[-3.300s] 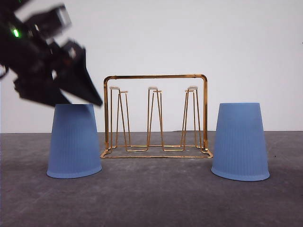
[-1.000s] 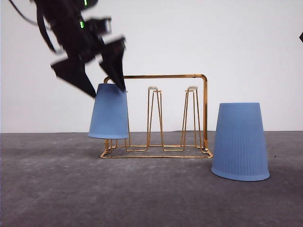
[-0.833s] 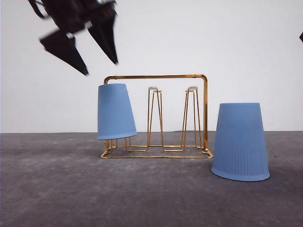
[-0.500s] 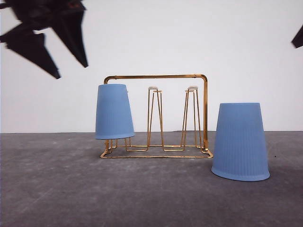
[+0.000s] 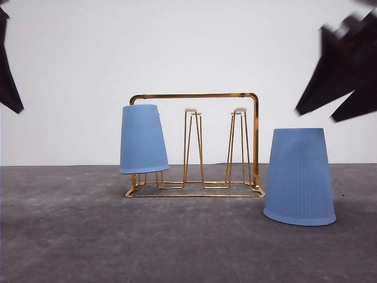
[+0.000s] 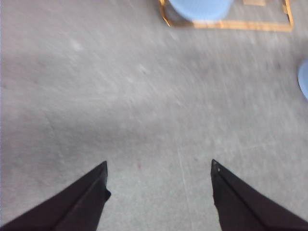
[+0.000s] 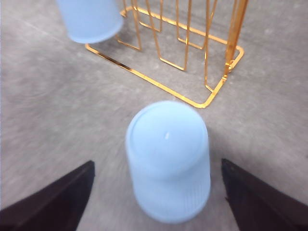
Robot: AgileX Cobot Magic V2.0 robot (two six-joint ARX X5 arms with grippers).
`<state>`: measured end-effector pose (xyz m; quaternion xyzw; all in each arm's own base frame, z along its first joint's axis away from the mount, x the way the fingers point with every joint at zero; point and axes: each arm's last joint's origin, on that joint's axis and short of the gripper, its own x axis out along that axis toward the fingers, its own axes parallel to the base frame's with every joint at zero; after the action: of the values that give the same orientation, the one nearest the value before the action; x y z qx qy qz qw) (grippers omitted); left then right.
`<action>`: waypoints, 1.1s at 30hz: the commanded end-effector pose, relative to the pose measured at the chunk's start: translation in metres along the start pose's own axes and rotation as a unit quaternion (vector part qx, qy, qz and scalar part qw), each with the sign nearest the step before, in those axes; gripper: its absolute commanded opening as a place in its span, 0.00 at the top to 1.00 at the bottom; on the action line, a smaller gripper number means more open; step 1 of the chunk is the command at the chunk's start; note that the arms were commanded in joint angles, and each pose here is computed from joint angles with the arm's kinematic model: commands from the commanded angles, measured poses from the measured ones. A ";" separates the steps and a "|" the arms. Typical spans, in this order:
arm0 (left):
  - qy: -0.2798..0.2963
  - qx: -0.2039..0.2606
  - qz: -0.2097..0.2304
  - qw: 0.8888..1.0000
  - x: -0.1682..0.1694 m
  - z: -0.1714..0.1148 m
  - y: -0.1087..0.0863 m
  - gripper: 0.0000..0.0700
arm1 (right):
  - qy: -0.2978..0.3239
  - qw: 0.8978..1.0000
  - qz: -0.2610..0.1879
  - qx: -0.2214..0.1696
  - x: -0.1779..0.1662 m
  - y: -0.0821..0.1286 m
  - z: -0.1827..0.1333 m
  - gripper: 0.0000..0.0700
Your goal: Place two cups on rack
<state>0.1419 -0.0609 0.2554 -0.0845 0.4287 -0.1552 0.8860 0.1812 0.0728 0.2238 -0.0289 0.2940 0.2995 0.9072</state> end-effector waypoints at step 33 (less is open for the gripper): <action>-0.006 -0.020 0.000 1.000 -0.002 0.002 -0.001 0.44 | -0.028 0.999 -0.025 0.008 -0.002 0.004 0.128 0.52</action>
<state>0.1410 -0.0605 0.2559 -0.1018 0.4301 -0.1468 0.8849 0.2385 0.0998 0.3289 -0.0134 0.2802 0.2706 0.9209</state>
